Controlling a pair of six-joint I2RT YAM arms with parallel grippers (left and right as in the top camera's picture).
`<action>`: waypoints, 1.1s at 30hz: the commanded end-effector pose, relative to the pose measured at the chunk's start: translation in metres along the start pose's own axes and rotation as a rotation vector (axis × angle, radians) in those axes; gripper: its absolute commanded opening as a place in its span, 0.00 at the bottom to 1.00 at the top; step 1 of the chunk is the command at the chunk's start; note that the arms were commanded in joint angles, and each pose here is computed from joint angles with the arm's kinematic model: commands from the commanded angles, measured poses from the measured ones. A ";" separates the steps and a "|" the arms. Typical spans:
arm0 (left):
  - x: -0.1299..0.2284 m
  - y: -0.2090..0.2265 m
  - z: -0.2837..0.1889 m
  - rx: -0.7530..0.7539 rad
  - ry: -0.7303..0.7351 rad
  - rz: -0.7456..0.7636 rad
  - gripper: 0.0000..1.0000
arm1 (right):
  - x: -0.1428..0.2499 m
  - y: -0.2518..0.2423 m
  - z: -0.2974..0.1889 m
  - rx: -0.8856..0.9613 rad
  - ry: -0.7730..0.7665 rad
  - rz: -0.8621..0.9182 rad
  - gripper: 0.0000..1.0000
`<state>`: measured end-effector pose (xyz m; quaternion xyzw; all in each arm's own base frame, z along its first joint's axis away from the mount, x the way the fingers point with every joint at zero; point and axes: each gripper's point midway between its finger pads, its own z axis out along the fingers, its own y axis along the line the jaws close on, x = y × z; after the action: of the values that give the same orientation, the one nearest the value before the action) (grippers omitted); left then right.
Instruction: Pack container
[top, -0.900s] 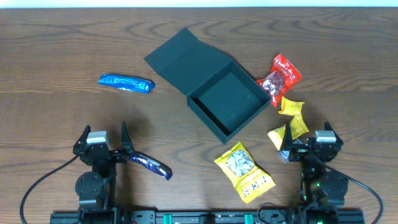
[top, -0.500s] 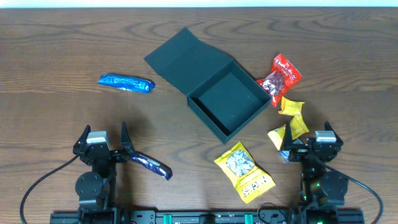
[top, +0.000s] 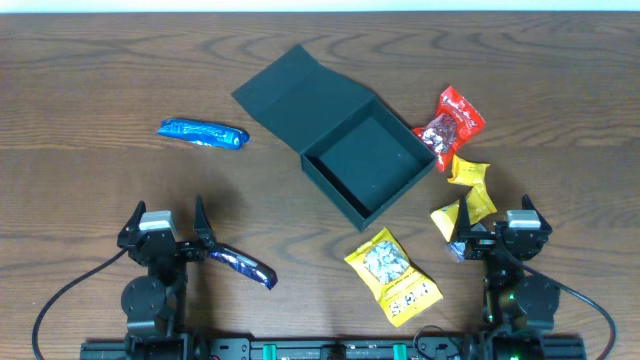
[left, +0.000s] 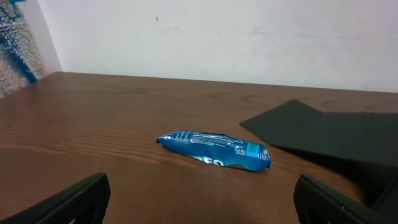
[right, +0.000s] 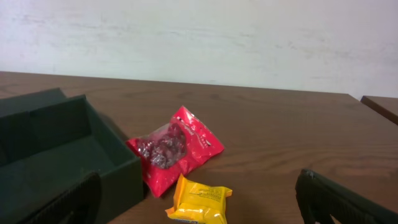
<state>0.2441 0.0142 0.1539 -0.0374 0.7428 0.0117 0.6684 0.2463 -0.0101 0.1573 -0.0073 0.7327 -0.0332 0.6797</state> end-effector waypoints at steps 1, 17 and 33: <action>0.018 0.001 0.001 -0.001 0.052 0.015 0.95 | 0.001 0.002 0.000 -0.005 0.000 -0.010 0.99; -0.035 0.013 -0.003 -0.073 -0.153 -0.049 0.95 | 0.001 0.002 0.000 -0.005 0.000 -0.010 0.99; -0.049 0.012 -0.006 -0.053 -0.200 -0.186 0.95 | 0.001 0.001 0.000 -0.004 0.000 -0.010 0.99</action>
<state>0.2443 0.0246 0.1966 -0.0874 0.6744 -0.0002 0.7331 0.2463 -0.0101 0.1573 -0.0073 0.7327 -0.0332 0.6797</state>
